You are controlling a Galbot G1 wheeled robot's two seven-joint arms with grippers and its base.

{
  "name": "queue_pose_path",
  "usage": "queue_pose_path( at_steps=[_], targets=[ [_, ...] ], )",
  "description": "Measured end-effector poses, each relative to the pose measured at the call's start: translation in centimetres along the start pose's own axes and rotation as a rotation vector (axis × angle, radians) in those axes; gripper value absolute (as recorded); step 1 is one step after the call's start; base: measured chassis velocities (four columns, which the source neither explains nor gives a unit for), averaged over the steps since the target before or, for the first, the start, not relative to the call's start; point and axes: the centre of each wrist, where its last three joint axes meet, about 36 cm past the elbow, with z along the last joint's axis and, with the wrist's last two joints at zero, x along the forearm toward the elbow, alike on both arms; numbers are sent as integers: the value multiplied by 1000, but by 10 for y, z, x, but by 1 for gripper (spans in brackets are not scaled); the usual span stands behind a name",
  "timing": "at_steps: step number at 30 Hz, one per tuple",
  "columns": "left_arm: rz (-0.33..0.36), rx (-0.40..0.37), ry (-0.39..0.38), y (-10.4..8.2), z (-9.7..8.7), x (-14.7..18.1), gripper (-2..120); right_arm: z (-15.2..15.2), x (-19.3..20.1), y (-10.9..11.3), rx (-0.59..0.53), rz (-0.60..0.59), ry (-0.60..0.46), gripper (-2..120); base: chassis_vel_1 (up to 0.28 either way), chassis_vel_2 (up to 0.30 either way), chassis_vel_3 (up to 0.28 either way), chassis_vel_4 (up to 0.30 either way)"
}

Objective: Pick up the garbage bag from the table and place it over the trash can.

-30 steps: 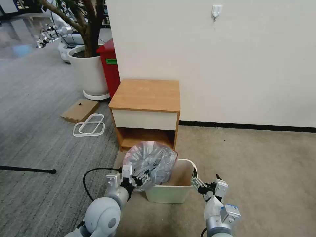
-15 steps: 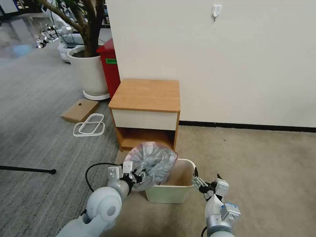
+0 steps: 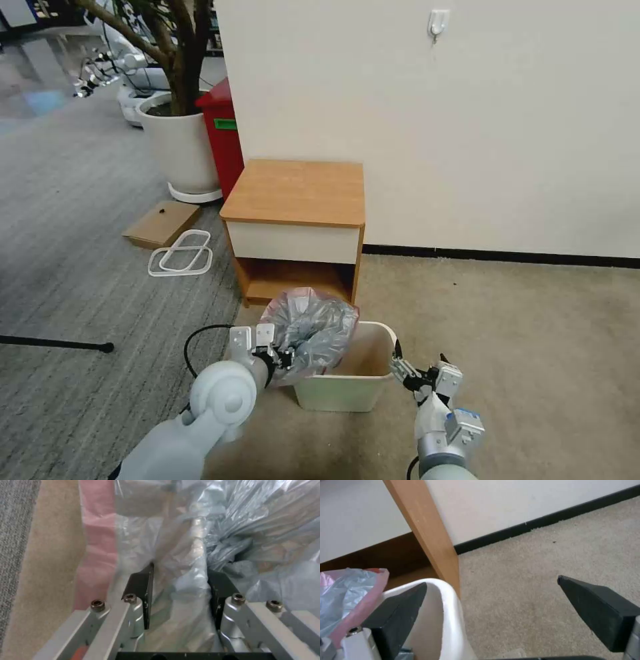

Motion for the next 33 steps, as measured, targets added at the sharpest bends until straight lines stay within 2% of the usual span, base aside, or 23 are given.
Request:
queue_pose_path(
  at_steps=[4, 13, 20, 23, 25, 27, 29, 31, 32, 33],
  targets=[
    [-5, 0, 23, -4, -4, -3, 33, -1, -2, -1, -2, 3, -4, 100, 0, 0, 0, 0],
    [-27, -3, 50, -9, -9, -8, 3, -3, -6, -1, -5, 5, -10, 100, 0, 0, 0, 0],
    [-34, -9, 48, -9, -12, -9, 1, -15, -5, 0, -4, -15, -43, 100, 0, 0, 0, 0],
    [-34, -28, 13, -4, -13, -8, 1, -44, 2, 1, -29, -82, -83, 100, 0, 0, 0, 0],
    [-31, -35, -6, -2, -13, -8, 1, -52, 5, 2, -43, -109, -80, 100, 0, 0, 0, 0],
    [-23, -62, -57, 4, -9, -7, 1, -82, 21, 6, -121, -232, -6, 100, 0, 0, 0, 0],
    [-21, -71, -72, 6, -7, -7, 1, -91, 26, 7, -149, -278, 36, 100, 0, 0, 0, 0],
    [-13, -93, -104, 9, -1, -6, 1, -110, 32, 8, -190, -377, 159, 100, 0, 0, 0, 0],
    [-4, -109, -128, 12, 4, -4, 1, -123, 32, 10, -208, -453, 256, 100, 0, 0, 0, 0],
    [-4, -109, -128, 12, 4, -4, 1, -123, 32, 10, -208, -453, 256, 100, 0, 0, 0, 0]
  ],
)
